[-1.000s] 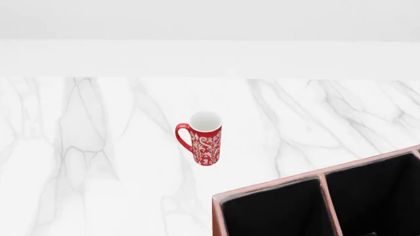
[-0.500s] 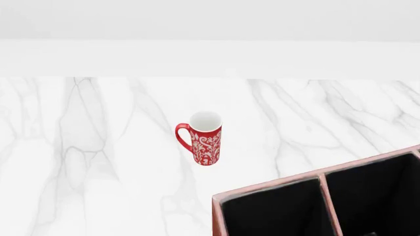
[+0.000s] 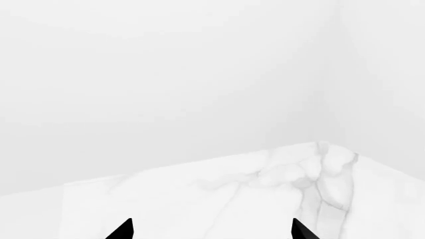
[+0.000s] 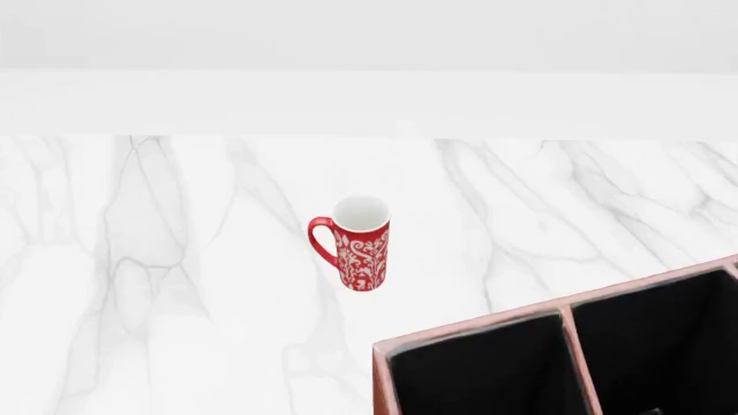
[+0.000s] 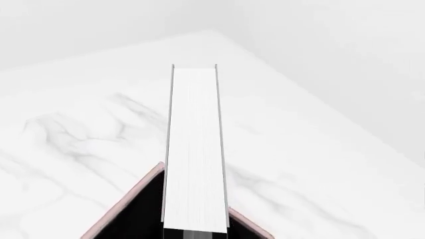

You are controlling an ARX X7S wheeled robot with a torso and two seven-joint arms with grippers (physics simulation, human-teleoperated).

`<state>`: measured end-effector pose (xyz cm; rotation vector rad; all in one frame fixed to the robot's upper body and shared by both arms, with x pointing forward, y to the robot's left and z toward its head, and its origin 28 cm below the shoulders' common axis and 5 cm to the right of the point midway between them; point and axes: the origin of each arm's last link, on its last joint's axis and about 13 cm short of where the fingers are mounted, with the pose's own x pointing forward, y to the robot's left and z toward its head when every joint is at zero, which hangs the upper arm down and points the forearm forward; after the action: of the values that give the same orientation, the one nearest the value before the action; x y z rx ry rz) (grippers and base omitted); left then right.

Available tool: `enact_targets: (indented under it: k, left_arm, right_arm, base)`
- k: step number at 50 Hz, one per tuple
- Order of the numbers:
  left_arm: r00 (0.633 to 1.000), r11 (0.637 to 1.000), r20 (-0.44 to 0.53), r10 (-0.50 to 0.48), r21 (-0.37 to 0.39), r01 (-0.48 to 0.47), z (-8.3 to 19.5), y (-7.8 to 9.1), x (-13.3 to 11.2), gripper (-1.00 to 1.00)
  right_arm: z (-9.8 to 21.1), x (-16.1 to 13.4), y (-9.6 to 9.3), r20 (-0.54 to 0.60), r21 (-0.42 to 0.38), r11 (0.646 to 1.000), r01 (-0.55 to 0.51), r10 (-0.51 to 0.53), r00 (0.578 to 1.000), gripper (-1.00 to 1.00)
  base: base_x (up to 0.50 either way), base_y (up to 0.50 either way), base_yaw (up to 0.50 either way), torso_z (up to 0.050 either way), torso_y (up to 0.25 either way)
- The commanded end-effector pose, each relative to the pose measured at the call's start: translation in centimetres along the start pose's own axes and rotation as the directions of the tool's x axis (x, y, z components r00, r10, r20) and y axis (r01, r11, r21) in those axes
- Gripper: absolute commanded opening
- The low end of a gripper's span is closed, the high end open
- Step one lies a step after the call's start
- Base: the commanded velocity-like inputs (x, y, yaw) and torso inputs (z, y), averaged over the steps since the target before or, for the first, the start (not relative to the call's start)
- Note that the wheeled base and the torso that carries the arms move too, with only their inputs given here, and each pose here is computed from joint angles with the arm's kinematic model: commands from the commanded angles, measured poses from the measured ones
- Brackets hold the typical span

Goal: Pick up the book and place it in the right compartment of the caddy.

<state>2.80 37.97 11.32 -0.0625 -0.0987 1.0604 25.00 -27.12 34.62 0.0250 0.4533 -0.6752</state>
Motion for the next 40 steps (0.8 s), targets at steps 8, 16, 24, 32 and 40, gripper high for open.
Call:
enact_targets:
  k: [8, 16, 24, 32, 40]
  left_arm:
    - [1.0, 1.0, -0.002, -0.004, -0.002, 0.004, -0.1, -0.2, 0.0, 1.0]
    - [1.0, 1.0, 0.0, -0.005, 0.0, 0.005, 0.0, -0.2, 0.0, 1.0]
    - [1.0, 1.0, -0.003, -0.006, 0.002, 0.006, -0.1, -0.2, 0.0, 1.0]
    - [1.0, 1.0, -0.006, -0.007, 0.004, 0.007, -0.2, -0.2, 0.0, 1.0]
    - [1.0, 1.0, -0.006, -0.008, 0.006, 0.008, -0.2, -0.2, 0.0, 1.0]
  right_arm:
    - [0.6, -1.1, -0.4, -0.027, -0.01, 1.0, -0.026, 0.026, 0.999, -1.0]
    - [0.3, -1.0, -0.2, -0.019, -0.011, 0.999, -0.039, 0.039, 0.999, -1.0]
    - [0.2, -0.6, 0.0, -0.014, -0.013, 0.999, -0.041, 0.041, 0.999, -1.0]
    - [-0.6, 0.2, 0.4, -0.044, -0.017, 0.999, -0.048, 0.047, 0.998, -1.0]
    - [-1.2, 0.9, 0.8, -0.062, -0.026, 0.998, -0.05, 0.048, 0.997, -1.0]
  base:
    - [0.0, 0.0, 0.0, 0.0, 0.001]
    - [0.0, 0.0, 0.0, 0.0, 0.001]
    - [0.0, 0.0, 0.0, 0.001, 0.001]
    - [0.0, 0.0, 0.0, 0.0, 0.001]
    - [0.0, 0.0, 0.0, 0.0, 0.001]
